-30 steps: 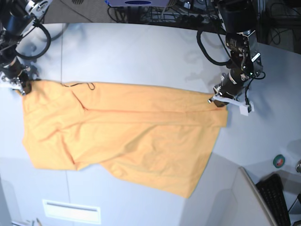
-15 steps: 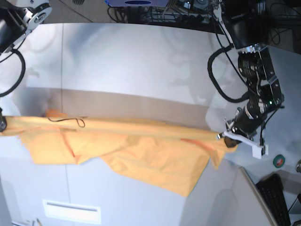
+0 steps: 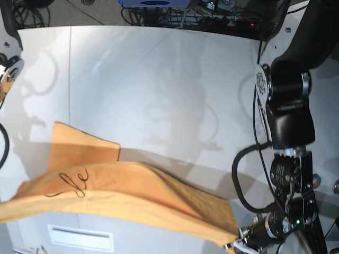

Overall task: Layout the t-shirt on the table in an organized manner, then fold the t-shirt properly
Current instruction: 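Lift the shirt high with both grippers and swing it out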

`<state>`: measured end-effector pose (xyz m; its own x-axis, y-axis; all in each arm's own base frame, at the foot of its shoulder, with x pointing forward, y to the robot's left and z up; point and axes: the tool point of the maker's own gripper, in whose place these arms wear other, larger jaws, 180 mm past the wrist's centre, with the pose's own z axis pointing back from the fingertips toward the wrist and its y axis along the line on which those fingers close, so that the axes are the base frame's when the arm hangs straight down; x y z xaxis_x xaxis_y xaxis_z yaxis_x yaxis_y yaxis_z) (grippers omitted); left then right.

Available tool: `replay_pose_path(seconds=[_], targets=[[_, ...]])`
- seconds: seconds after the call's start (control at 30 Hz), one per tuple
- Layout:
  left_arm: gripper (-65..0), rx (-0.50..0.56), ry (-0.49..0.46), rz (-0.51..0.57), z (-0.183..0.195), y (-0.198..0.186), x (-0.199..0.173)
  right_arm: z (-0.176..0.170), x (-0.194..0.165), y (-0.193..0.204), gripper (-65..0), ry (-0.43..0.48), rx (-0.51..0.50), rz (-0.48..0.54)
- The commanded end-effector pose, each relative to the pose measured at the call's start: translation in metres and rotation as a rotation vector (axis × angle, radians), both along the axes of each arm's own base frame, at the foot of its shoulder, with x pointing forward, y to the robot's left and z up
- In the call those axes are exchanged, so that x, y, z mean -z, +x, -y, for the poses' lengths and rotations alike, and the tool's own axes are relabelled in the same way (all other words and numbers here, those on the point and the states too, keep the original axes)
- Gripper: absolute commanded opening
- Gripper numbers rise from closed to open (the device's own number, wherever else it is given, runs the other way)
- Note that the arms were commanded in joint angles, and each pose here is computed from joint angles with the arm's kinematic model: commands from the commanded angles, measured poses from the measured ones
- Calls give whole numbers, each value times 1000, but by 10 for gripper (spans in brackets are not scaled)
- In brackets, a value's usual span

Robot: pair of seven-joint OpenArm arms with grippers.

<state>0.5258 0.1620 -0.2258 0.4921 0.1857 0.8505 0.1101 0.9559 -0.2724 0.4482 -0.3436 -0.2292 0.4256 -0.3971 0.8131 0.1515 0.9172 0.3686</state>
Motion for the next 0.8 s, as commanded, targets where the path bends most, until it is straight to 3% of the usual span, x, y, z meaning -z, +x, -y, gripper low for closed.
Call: replay_pose_path(seconds=[0.0,0.3,0.5,0.6,0.67,0.77], targets=[[-650,-8,-14,102,-2,19,-45,9,-42,15,-650,-32,9,111],[-650,-99,-114,319,-16,88,-146,46,-132,59,-650,-75,66,276],[-650,-110,-152,489,-20,102,-246,68,-242,50,-650,-132,106,481],[-650,-90,-138,455,-20,98,-247,66,-272,30,-650,-209,99,510],[-650,-75,-109,450,-21,88,-248,62,-251,19,-650,-247,80,434],[-650,-55,-25,392,-22,60,-193,53,-193,-1,-650,-250,70,325]])
